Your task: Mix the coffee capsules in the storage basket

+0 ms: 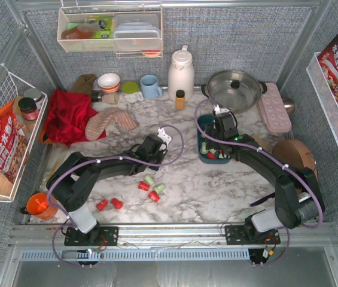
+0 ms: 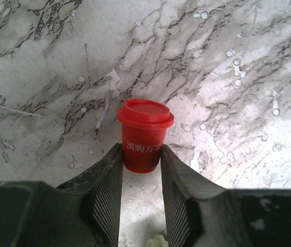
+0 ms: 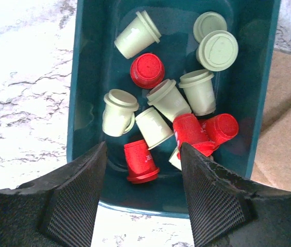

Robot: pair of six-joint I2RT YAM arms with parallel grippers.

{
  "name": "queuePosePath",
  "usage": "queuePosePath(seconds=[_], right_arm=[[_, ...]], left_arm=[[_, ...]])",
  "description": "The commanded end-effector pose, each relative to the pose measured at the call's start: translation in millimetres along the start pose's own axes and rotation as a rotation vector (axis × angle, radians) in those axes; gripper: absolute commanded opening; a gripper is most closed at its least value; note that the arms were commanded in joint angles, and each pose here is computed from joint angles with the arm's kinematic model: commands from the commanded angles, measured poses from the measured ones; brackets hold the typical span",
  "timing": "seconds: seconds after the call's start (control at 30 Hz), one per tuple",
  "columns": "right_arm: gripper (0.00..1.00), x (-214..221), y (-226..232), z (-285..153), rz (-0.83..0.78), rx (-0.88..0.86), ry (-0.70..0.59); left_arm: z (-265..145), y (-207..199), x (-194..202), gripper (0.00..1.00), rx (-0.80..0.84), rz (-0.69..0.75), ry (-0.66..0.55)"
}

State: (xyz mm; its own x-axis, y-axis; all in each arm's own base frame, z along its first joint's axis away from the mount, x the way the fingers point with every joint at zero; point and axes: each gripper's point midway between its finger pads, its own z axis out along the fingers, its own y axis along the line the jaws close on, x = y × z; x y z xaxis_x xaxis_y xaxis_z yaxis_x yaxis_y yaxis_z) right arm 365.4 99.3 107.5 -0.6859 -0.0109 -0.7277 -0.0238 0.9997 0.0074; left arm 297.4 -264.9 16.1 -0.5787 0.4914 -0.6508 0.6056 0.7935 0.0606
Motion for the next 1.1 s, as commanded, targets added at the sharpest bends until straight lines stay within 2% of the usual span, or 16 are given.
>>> queuePosePath(seconds=[0.0,0.13,0.3,0.4,0.67,1.0,1.07], right_arm=[[0.63,-4,14,-6,0.028,-0.076,0.001],[0.64,-10,45,-21,0.087,-0.247,0.000],[0.66,-19,92,-57,0.154,-0.524,0.005],[0.68,-22,115,-78,0.173,-0.640,0.001],[0.69,-20,157,-114,0.119,-0.763,-0.024],[0.66,-5,156,-99,0.086,-0.705,0.014],[0.63,-4,156,-97,0.085,-0.703,0.018]], left_arm=[[-8,-9,-23,0.36,0.059,-0.006,-0.134],[-29,-17,-43,0.35,0.115,-0.009,-0.319],[-78,-40,-78,0.33,0.252,0.052,-0.670],[-94,-54,-89,0.32,0.316,0.093,-0.775],[-103,-79,-108,0.31,0.376,0.138,-0.850],[-111,-90,-112,0.31,0.395,0.153,-0.872],[-112,-91,-113,0.31,0.402,0.156,-0.875]])
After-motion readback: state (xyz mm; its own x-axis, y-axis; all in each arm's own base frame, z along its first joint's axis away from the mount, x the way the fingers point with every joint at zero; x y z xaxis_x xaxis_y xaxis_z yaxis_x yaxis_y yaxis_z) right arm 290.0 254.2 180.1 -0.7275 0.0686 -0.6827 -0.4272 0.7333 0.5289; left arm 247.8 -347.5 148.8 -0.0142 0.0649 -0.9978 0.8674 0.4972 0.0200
